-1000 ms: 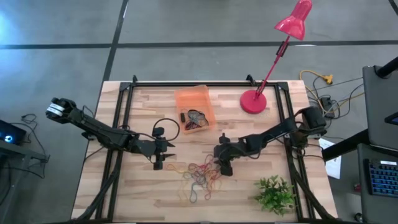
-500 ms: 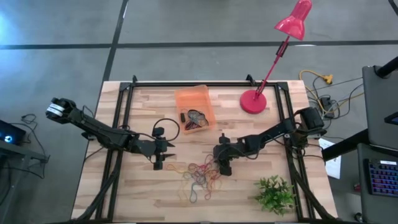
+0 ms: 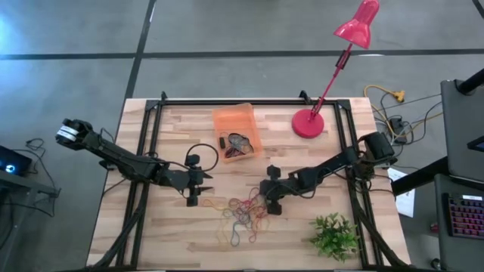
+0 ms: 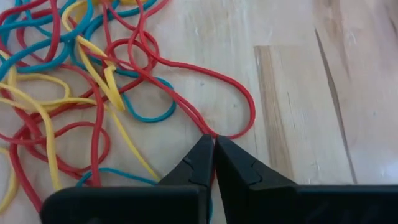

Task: Pick and place rubber bands into bin
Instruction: Put the red rubber band into the orange bin

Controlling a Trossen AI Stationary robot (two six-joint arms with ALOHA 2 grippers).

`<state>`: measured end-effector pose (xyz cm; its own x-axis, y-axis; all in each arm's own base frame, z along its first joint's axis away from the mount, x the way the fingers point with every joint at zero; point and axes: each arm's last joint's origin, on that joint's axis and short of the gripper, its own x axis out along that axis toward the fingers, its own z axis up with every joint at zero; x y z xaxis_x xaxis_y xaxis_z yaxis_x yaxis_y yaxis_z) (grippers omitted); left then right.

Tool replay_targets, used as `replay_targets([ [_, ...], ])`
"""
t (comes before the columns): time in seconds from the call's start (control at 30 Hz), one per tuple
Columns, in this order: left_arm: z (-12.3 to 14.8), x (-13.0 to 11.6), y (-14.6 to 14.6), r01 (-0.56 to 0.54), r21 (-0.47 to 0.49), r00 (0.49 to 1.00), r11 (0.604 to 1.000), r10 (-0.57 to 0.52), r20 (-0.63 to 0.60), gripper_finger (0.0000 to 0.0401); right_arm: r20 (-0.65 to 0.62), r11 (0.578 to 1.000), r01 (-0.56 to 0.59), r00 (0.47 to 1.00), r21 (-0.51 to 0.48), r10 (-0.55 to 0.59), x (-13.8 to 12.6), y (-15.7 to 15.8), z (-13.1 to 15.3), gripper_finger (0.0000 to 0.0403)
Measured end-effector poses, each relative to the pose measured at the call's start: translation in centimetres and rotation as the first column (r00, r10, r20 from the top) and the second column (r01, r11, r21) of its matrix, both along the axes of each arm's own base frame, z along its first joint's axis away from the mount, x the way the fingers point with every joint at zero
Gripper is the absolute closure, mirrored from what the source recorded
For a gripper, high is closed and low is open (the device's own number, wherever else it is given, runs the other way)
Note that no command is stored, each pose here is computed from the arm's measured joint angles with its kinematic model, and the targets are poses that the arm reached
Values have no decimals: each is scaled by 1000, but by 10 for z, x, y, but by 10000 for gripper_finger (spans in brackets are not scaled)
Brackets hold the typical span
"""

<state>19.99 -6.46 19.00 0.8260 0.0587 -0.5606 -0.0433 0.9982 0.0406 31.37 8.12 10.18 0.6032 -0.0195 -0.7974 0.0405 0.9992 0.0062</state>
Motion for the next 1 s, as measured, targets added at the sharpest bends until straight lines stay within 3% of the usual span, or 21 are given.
replay_targets([
  [0.5,0,0,0,0,-2,1000,1000,0,5,241,15,983,-14,1000,-182,17,11,0,66,395],
  [1.0,0,0,0,0,-2,1000,1000,0,6,241,4,899,-82,996,-431,92,38,2,147,395],
])
